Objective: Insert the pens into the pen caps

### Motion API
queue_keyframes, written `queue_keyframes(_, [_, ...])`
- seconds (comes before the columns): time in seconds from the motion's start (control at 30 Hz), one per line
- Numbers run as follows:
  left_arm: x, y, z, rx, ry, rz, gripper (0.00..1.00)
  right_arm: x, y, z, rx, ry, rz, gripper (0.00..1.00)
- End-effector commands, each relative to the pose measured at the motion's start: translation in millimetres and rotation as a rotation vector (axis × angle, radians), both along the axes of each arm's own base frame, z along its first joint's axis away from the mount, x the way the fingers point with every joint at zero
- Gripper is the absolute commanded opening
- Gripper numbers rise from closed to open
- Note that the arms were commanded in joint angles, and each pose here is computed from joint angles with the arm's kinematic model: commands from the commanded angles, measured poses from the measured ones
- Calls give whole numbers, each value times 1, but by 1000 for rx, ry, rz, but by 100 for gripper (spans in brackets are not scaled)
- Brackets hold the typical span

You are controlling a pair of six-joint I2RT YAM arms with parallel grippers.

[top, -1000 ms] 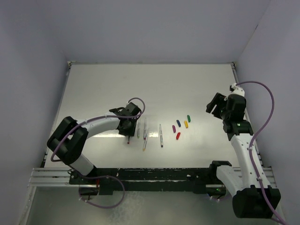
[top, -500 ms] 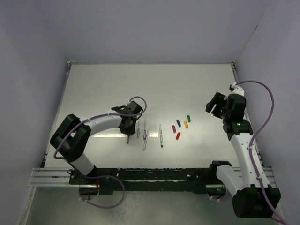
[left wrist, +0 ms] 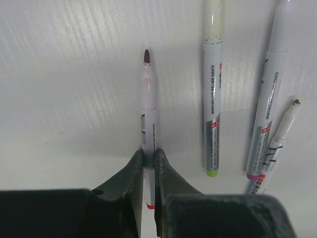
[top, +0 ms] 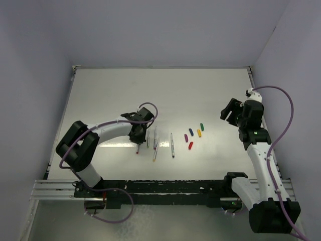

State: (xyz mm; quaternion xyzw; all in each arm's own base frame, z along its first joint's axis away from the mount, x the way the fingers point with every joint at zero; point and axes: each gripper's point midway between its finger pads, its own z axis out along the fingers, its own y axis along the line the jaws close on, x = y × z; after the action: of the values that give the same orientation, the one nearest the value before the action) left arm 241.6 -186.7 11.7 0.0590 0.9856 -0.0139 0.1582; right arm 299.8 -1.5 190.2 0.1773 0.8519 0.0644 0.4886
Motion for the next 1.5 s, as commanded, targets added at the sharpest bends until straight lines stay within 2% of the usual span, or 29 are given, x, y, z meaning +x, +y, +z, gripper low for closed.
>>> queue_keyframes(0.0, [-27,22,-33,100,111,39,7,7,-1,24,-22,-52,5,69])
queue_keyframes(0.07, [-31,23,-34,97,122,39,0,7,-1,23,-20,-49,6,69])
queue_keyframes(0.2, [-38,25,-37,86,141,31,0,5,-1,20,-21,-29,8,68])
queue_keyframes(0.3, [-37,22,-34,70,128,22,0,2,5,16,-29,-9,57,58])
queue_keyframes(0.4, [-31,21,-28,62,95,26,0,-4,10,10,-34,31,87,53])
queue_keyframes(0.7, [-13,21,-3,55,-3,25,0,-27,60,-28,-9,185,182,52])
queue_keyframes(1.0, [-13,22,16,36,-37,19,0,-57,92,-66,-1,359,264,50])
queue_keyframes(1.47, [8,8,78,-135,-279,-29,0,-63,139,-115,39,466,351,45])
